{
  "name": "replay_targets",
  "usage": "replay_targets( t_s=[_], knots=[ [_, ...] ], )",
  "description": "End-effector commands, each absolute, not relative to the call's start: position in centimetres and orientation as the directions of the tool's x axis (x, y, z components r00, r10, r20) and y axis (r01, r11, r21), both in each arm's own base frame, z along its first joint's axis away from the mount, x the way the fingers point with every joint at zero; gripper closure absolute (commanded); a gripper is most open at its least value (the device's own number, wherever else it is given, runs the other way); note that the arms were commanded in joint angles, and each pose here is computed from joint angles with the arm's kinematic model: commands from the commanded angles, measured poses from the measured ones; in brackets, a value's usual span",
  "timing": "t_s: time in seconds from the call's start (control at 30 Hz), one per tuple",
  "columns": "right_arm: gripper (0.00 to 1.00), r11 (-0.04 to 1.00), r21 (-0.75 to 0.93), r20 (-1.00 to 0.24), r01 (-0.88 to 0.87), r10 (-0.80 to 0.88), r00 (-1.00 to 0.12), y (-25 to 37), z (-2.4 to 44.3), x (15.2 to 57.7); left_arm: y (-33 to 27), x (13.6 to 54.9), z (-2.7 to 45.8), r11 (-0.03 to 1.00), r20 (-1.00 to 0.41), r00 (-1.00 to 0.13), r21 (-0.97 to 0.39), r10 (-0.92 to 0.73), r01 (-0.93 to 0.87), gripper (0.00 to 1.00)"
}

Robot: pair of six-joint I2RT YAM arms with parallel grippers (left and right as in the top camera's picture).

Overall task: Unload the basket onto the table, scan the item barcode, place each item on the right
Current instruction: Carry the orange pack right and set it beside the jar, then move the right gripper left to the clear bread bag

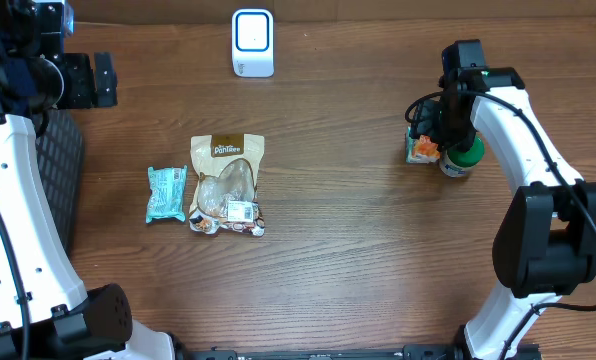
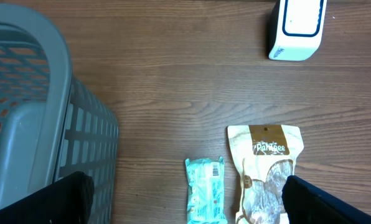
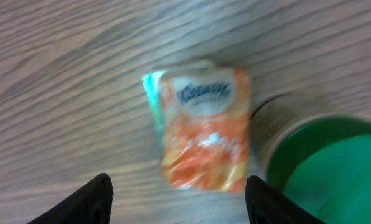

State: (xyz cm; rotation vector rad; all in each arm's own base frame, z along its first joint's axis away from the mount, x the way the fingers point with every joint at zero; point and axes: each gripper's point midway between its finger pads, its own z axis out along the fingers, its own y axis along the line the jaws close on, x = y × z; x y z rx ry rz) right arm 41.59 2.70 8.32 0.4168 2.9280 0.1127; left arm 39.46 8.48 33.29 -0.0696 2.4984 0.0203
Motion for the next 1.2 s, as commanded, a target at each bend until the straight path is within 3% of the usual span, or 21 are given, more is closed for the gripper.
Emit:
replay_targets(
  t_s=[0.0,0.13,0.27,0.7,0.97,1.17],
  knots=[
    [0.35,0.944,0.256,-0.192,0.208,0.26,-0.946,5.5,11.8,43.2,8.6,39.5,34.1,0.999,-0.617,-0.787,0.015,-0.025,-0.043,0.01],
    [0.35,0.874,0.468,-0.146,0.134,0.226,-0.963,9.9,14.6,43.1,8.6,39.5,34.1,0.999,-0.617,-0.787,0.015,-0.024,-0.043,0.01],
    [0.35,0.818,0.57,-0.103,0.079,0.166,-0.981,13.5,15.2,42.0,8.6,39.5,34.1,0.999,-0.617,-0.787,0.015,-0.024,-0.043,0.0],
    [0.33,0.813,0.576,-0.067,-0.087,-0.059,-0.996,28.4,9.9,37.2,8.6,39.5,34.1,0.999,-0.617,-0.787,0.015,-0.025,-0.043,0.0],
    [0.32,0.721,0.621,-0.234,-0.309,-0.206,-0.95,39.2,7.7,35.4,8.6,39.5,34.1,0.999,-0.617,-0.787,0.015,-0.024,-0.043,0.0],
    [0.35,0.714,0.57,-0.339,-0.407,-0.247,-0.908,42.9,7.1,34.3,8.6,39.5,34.1,0.999,-0.617,-0.787,0.015,-0.024,-0.043,0.01]
  ],
)
